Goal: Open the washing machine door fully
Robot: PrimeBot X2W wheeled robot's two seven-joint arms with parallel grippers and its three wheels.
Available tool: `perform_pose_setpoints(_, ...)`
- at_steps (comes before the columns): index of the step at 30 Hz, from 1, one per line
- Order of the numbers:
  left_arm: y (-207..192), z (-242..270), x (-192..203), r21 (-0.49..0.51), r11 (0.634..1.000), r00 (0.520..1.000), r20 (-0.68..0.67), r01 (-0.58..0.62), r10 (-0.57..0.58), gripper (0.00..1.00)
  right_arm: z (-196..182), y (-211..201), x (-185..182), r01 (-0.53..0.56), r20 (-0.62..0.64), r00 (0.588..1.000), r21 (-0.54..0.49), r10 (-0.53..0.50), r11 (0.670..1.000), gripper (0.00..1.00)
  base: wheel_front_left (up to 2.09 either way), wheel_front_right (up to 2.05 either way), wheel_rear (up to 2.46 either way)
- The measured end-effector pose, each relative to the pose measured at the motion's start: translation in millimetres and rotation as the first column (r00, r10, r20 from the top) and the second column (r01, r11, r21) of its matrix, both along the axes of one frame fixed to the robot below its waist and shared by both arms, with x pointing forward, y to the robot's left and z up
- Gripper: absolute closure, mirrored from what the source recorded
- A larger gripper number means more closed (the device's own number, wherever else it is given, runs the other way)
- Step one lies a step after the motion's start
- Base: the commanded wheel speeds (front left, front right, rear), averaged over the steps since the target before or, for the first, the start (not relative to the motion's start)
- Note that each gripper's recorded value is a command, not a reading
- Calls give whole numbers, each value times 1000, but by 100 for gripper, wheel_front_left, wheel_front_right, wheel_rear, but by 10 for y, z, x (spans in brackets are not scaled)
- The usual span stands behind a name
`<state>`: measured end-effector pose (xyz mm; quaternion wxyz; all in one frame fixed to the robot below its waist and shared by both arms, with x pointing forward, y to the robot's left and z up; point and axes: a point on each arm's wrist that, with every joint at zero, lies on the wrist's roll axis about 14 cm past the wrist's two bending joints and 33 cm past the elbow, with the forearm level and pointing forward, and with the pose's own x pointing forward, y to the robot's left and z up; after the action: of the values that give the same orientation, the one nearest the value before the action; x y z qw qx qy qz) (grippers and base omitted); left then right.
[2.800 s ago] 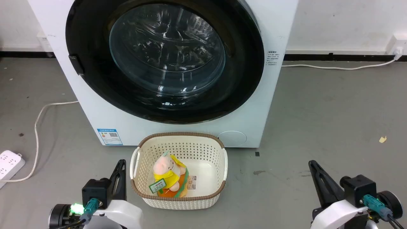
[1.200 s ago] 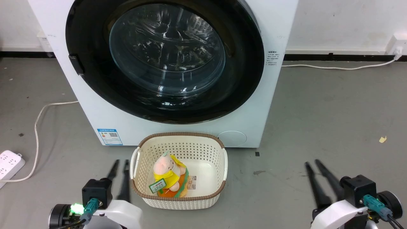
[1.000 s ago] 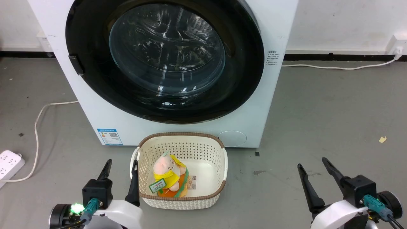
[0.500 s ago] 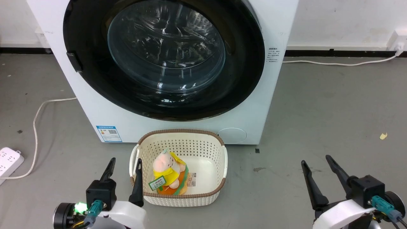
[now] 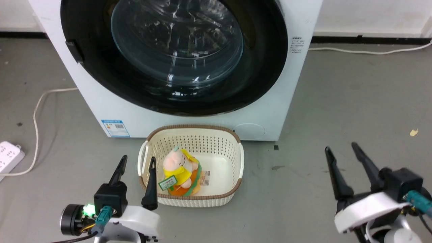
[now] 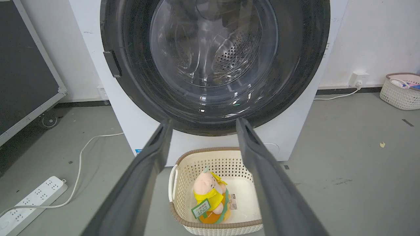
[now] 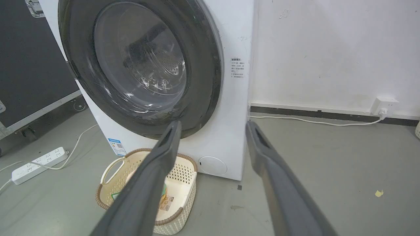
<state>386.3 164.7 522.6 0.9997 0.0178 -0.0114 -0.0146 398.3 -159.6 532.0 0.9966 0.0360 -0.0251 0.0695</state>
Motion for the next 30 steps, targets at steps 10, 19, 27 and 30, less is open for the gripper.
perform_pose_setpoints(10, -33, -46, 141, -2, 1000, 1000, 1, 8, -8, 0, 123, -10, 405, -17, 24, 1000, 84, 15, 996, 0, 0, 0, 0)
perform_pose_setpoints(19, -7, -95, 252, -15, 1000, 1000, 5, -6, 7, 0, 210, -48, 853, -4, 8, 1000, 258, 2, 966, 0, 0, 0, 0)
perform_pose_setpoints(27, -30, -124, 324, -15, 1000, 1000, 11, -1, 1, 0, 260, -53, 1194, 2, -16, 1000, 363, 4, 932, 100, 0, 0, 0)
perform_pose_setpoints(30, -18, -145, 349, -20, 1000, 1000, 9, -7, 7, 0, 277, -32, 1330, -1, -26, 1000, 406, 13, 914, 100, 0, 0, 0)
